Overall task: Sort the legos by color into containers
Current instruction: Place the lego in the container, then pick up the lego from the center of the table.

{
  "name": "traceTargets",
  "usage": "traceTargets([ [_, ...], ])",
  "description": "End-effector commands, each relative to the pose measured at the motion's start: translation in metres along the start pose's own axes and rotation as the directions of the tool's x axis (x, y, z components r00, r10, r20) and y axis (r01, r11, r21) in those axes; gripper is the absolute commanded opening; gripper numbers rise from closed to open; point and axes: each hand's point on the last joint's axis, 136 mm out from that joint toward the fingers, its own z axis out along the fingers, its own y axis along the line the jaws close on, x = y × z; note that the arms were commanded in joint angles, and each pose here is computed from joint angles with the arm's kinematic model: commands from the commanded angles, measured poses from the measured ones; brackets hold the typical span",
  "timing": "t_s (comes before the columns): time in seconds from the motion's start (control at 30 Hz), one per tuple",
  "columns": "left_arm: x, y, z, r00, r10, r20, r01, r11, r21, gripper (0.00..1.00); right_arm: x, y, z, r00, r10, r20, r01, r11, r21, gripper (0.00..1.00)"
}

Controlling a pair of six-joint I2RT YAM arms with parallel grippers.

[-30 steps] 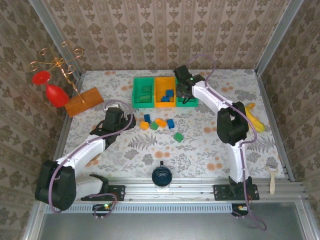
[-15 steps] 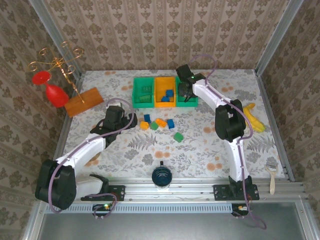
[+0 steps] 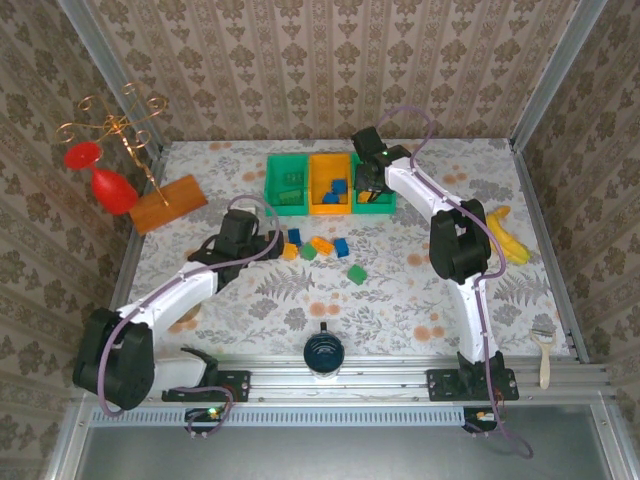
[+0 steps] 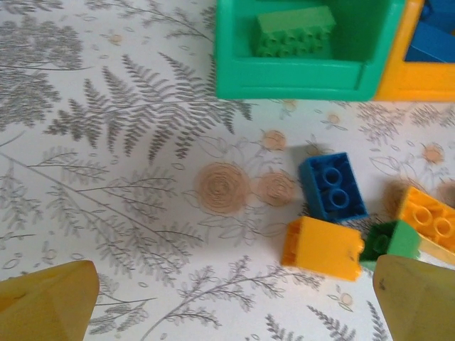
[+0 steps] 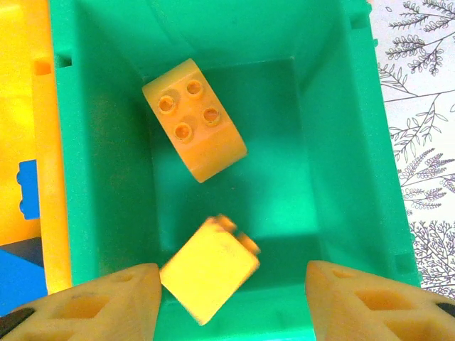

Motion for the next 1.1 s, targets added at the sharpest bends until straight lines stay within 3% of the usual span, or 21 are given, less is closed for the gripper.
traceTargets([
  [0.0,-0.006,-0.016,-0.001,0.997,0.077,-0.003,-0.076,0.996,0.039,1.00,-0.005,0.000,-0.006,1.000,-0.010,0.004,0.010,1.000,0.001,0.58],
  [0.47,0.019,-0.073,0.020,0.949,0.288,-0.131,-0.268,0.952,0.150,0.96,0.005,-0.013,-0.064,0.998,0.044,0.055,-0.041,0.997,-0.060,0.67],
  [0.9,0.039,-0.117,0.043,0.868,0.445,-0.222,-0.378,0.881,0.285,0.74,0.058,-0.058,-0.094,0.988,0.144,0.052,-0.142,0.989,-0.027,0.86],
  [1.07,0.042,-0.122,0.051,0.859,0.449,-0.246,-0.378,0.880,0.286,0.69,0.072,-0.073,-0.104,0.984,0.169,0.056,-0.169,0.986,-0.012,0.97],
])
